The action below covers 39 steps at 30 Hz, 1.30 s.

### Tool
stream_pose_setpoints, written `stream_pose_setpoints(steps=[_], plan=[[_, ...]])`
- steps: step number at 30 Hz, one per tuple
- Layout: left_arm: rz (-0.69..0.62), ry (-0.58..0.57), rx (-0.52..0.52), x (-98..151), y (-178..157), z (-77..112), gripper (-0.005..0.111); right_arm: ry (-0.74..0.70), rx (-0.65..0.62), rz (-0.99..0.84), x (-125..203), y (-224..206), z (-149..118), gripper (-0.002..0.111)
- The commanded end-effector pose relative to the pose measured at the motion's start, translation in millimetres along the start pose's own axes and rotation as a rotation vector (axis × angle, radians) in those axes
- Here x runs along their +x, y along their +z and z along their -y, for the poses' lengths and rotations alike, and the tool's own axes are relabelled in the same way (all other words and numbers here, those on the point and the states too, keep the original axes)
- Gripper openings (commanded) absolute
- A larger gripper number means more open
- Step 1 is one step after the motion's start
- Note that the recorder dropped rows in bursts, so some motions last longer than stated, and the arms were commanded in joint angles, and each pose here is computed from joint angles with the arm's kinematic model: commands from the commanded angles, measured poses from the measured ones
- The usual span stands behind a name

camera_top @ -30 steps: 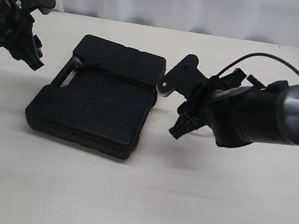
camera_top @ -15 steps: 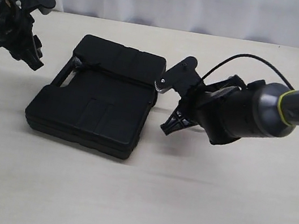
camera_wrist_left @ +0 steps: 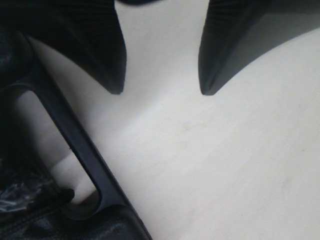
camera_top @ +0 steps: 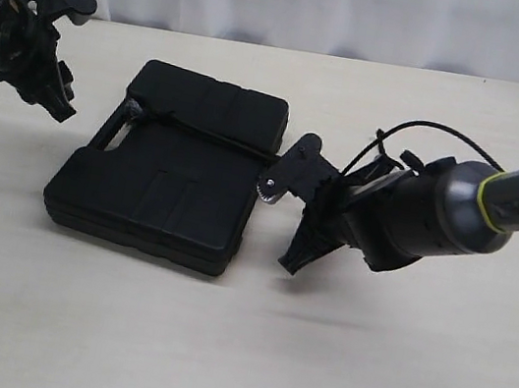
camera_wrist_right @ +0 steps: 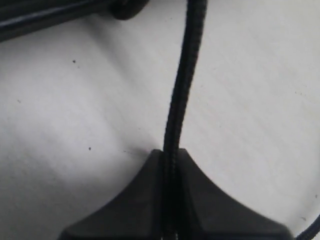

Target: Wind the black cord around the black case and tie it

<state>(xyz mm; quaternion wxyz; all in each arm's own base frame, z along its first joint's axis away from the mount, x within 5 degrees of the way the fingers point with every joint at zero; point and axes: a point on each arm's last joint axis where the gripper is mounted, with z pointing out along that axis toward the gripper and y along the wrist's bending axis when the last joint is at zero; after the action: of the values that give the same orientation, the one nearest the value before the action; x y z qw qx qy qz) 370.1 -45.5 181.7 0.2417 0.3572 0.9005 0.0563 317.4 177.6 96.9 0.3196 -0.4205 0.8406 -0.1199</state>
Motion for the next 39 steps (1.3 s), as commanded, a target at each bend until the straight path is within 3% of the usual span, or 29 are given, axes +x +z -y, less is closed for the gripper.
stream_pose_setpoints(steps=[1, 7, 12, 25, 31, 36, 39], plan=[[0.011, -0.009, -0.002, -1, 0, -0.2, 0.044, -0.027, 0.024, -0.031, 7, 5, 0, 0.005], [0.011, -0.009, -0.002, -1, 0, -0.2, 0.044, -0.069, 0.013, -0.029, 7, 5, -2, 0.032], [0.015, -0.009, -0.005, -1, 0, -0.5, 0.044, -0.032, 0.195, -0.075, 5, -6, 11, 0.054], [0.02, -0.005, -0.012, -2, 0, -1.1, 0.044, 0.078, 0.233, -0.078, -8, -54, 34, 0.054], [0.017, -0.005, -0.009, -2, 0, -0.9, 0.044, 0.063, 0.191, -0.022, -12, -69, 25, 0.053], [0.012, -0.007, -0.004, -1, 0, -0.4, 0.044, 0.043, 0.129, 0.061, -24, -81, 14, 0.046], [0.011, -0.007, -0.003, -1, -1, -0.3, 0.044, 0.045, 0.154, 0.082, -29, -92, 16, 0.035]])
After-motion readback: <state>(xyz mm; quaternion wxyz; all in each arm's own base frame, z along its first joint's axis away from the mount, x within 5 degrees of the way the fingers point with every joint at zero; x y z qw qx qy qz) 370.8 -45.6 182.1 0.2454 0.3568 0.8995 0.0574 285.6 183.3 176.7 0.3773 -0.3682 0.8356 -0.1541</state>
